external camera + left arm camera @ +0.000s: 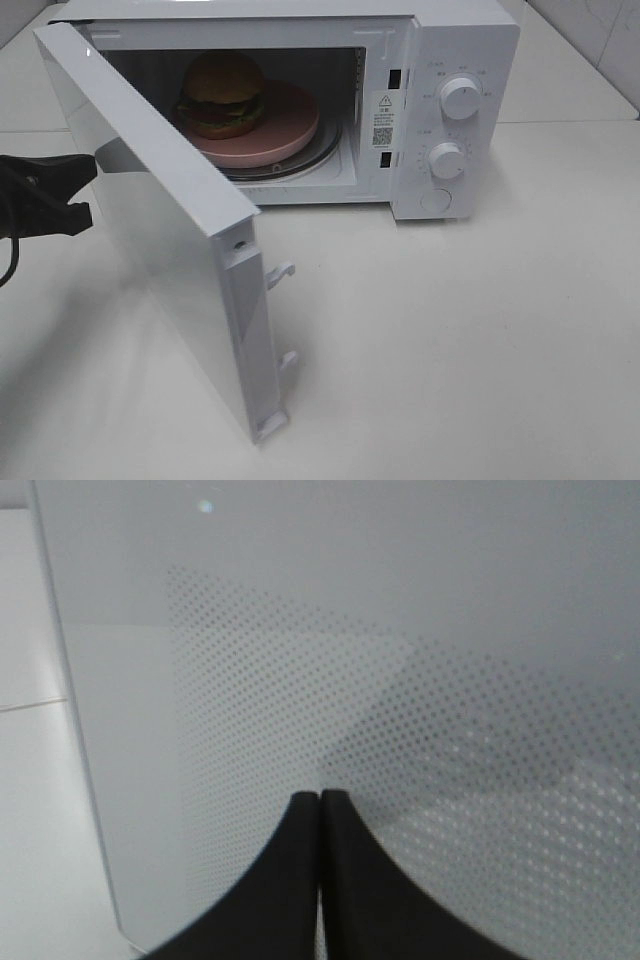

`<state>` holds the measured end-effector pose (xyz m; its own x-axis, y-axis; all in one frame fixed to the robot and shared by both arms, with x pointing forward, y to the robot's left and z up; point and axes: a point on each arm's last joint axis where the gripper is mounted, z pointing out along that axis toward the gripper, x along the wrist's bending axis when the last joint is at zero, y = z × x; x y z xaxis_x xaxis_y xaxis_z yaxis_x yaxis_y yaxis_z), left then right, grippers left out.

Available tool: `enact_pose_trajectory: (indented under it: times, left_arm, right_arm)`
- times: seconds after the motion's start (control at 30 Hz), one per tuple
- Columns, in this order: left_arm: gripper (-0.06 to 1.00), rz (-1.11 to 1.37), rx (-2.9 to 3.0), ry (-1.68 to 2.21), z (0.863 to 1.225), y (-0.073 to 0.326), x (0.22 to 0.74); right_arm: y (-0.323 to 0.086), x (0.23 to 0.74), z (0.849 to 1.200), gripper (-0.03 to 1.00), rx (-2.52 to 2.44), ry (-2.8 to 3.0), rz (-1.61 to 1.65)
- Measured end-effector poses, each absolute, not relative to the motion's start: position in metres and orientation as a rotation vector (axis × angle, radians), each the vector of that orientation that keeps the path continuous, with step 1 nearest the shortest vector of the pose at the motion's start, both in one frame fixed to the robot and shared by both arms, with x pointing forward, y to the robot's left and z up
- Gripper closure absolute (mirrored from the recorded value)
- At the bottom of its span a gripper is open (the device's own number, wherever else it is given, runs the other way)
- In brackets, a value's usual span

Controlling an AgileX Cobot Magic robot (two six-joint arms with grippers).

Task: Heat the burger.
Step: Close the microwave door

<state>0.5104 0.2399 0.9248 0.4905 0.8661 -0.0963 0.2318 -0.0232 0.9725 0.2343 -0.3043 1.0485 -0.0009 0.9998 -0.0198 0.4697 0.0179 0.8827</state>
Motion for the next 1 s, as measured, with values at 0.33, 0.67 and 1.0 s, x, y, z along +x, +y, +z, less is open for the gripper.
enact_pose_trajectory:
  times: [0.33,0.67,1.0]
  left_arm:
    - [0.94,0.660,1.584,0.935,0.927,0.227,0.514]
    - [0.94,0.668,1.526,0.938,0.936,0.211,0.520]
    - [0.94,0.693,1.487,0.955,0.945,0.203,0.535]
  right_arm:
    - [-0.304,0.234,1.049,0.21,1.545,1.565,0.919]
    - [-0.304,0.234,1.049,0.21,1.545,1.565,0.919]
    - [-0.304,0.234,1.049,0.21,1.545,1.565,0.919]
